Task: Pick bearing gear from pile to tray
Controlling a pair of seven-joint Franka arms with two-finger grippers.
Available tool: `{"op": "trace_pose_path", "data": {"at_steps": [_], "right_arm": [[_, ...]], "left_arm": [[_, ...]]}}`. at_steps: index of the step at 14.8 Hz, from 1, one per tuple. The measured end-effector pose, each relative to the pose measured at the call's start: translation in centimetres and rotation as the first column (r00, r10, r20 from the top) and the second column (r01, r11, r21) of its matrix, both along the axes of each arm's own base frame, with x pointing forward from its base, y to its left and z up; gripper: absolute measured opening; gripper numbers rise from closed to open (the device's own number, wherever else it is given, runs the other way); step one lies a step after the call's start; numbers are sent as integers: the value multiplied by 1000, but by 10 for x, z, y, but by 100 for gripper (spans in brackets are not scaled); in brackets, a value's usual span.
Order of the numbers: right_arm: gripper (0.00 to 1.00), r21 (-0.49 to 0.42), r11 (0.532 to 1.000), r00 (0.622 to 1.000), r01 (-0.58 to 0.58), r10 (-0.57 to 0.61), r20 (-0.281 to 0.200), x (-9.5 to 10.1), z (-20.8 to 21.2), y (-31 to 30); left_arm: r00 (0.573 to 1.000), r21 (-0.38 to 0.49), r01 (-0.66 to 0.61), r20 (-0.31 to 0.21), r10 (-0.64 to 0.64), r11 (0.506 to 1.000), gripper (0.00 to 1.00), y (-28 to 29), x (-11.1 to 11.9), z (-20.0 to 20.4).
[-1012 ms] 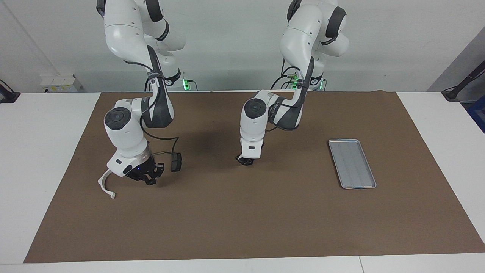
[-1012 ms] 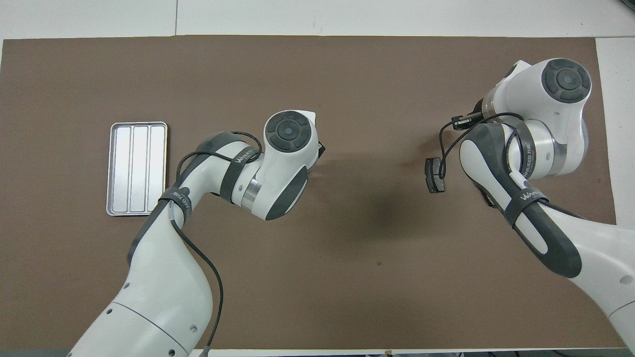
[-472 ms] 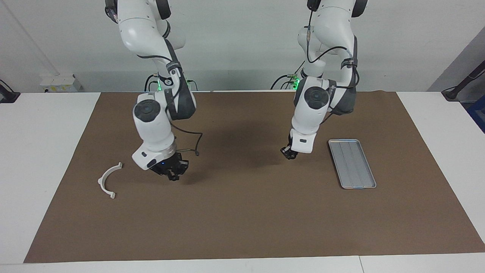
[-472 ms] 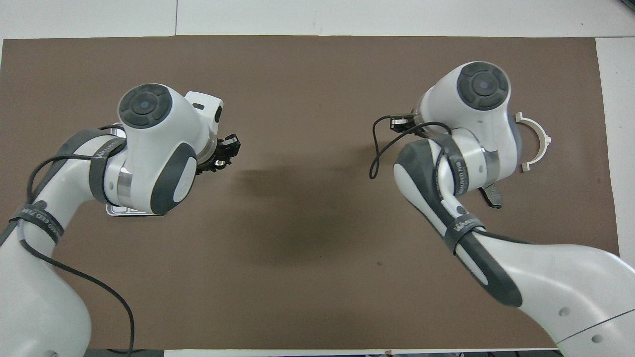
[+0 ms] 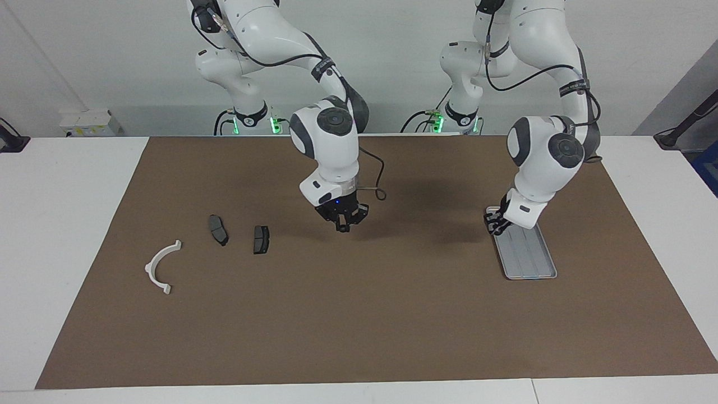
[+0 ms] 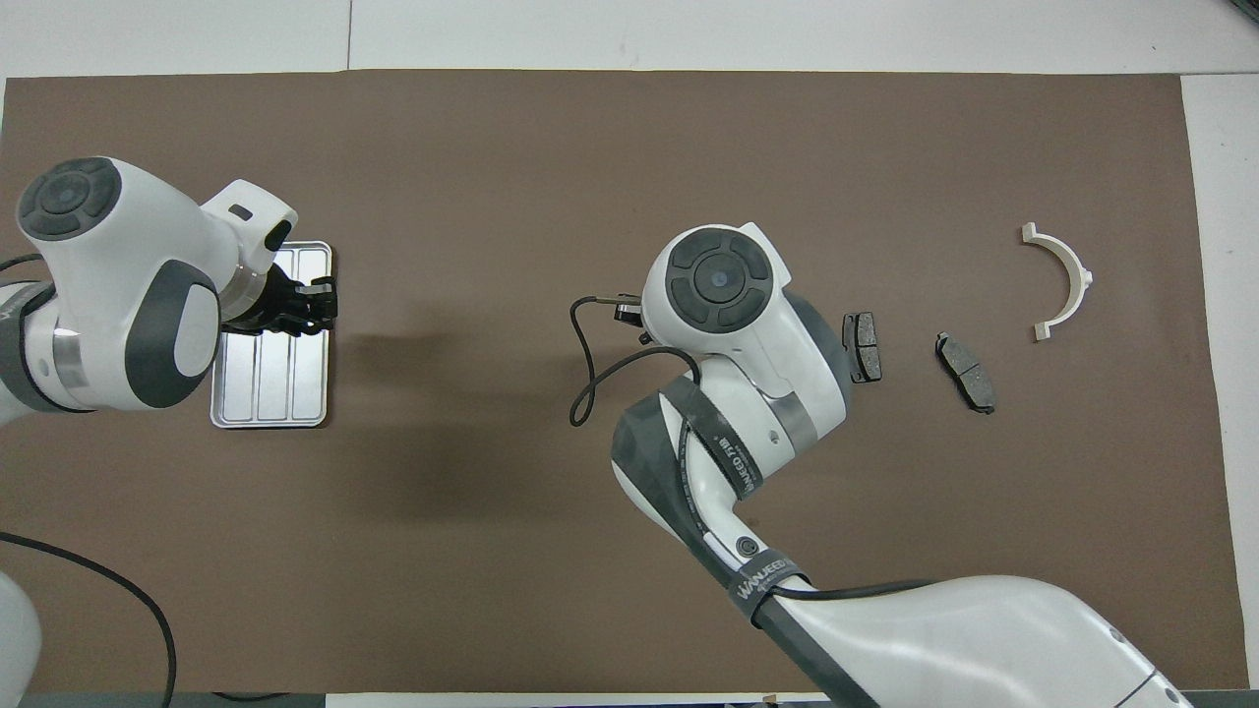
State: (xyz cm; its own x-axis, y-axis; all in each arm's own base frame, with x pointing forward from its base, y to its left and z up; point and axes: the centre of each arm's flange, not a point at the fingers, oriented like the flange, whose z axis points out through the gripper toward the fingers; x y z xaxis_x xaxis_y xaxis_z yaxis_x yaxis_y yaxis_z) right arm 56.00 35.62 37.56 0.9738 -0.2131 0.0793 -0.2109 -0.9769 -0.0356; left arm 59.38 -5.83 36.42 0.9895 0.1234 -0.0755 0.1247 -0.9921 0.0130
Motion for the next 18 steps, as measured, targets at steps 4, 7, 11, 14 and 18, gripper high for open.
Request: {"op": "trace_pose_path", "data": {"at_steps": [4,7,11,14,18], "right_arm": [[24,-7,1000,1000,-4,4,-23,-20,-31,34],[24,-4,1000,1000,-12,11,-27,-21,-62,39],[24,-5,1000,1000,-7,7,-28,-22,-84,33],[37,-6,1000,1000,-3,3,-28,-22,-85,30],[80,-2,1000,1000,2,-2,-21,-18,-81,28]], "left_arm": [[997,-11,74,-8,-74,997,36,38,-5,-10],[996,-12,89,6,-89,996,36,51,-18,-24],[996,-9,89,22,-89,996,36,51,-34,-48],[996,-10,91,15,-91,996,36,49,-41,-57],[996,-10,91,10,-90,996,36,48,-45,-63]]}}
